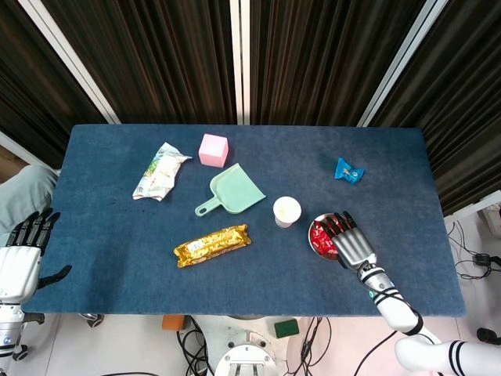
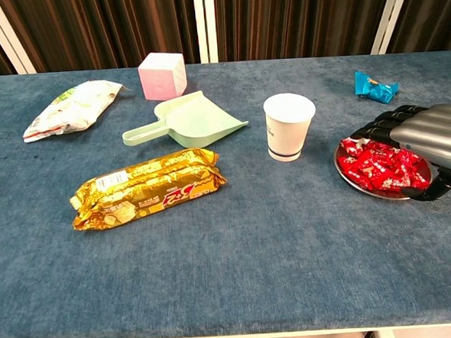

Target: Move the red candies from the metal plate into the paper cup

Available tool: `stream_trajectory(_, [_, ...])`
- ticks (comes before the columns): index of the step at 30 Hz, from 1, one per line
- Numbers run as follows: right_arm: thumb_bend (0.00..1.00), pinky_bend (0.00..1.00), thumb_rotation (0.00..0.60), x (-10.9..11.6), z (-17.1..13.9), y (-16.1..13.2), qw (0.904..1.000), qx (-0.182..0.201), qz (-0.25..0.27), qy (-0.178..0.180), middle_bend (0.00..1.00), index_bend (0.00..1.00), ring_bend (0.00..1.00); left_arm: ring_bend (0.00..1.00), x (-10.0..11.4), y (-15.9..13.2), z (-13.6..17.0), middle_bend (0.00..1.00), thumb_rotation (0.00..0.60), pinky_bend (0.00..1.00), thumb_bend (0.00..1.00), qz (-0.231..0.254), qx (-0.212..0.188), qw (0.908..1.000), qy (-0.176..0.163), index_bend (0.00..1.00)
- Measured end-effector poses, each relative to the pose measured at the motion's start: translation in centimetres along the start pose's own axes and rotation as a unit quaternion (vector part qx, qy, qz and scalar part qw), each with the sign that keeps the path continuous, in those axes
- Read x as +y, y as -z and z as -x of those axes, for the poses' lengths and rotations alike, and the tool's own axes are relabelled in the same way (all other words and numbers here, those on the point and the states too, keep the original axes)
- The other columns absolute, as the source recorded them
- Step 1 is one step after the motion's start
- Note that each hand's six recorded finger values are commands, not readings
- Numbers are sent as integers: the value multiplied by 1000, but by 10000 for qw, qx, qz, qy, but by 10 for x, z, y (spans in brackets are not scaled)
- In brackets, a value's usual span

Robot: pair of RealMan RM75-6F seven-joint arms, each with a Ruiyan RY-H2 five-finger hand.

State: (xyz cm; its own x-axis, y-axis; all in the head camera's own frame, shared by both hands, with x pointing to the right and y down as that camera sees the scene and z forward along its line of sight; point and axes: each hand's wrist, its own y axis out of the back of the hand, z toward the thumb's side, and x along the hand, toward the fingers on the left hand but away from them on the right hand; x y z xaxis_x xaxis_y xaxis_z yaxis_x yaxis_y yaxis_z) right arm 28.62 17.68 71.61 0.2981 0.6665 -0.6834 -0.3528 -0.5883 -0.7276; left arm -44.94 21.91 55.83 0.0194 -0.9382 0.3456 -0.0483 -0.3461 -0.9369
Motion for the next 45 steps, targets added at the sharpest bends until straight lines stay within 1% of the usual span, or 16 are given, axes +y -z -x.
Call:
stream_trajectory(5, [339, 0, 600, 1, 2, -4, 10000, 37, -54, 10, 85, 38, 0, 14, 1, 1, 0, 51, 600, 139, 96, 20, 10, 10000, -16, 66])
stream_trajectory(12, [340, 0, 600, -1, 4, -5, 9999, -7, -144, -22, 140, 95, 0, 14, 2, 2, 1, 51, 600, 139, 95, 27, 8, 10000, -33, 66])
stream_trajectory(23, [345, 0, 600, -4, 6, -6, 9998, -75, -197, -37, 230, 239, 0, 14, 2, 1, 1, 51, 600, 139, 95, 22, -2, 10000, -32, 66])
stream_trajectory(29, [348, 0, 600, -5, 8, -3, 9997, -137, -207, -25, 265, 287, 0, 14, 1, 1, 0, 51, 600, 139, 95, 13, -5, 10000, -15, 66])
stream_trajectory(34, [351, 0, 600, -4, 9, -3, 9997, -165, -200, 49, 323, 326, 0, 14, 0, 1, 0, 51, 600, 139, 94, 5, -5, 10000, 2, 66])
stream_trajectory(39, [358, 0, 600, -2, 11, -4, 9994, -191, -199, 195, 382, 395, 0, 14, -1, 0, -1, 51, 600, 139, 95, -1, -14, 10000, 18, 66])
stream_trajectory(45, [365, 0, 600, -3, 13, -4, 9992, -204, -219, 270, 418, 461, 0, 14, -1, -1, -1, 51, 600, 139, 95, -7, -13, 10000, 28, 66])
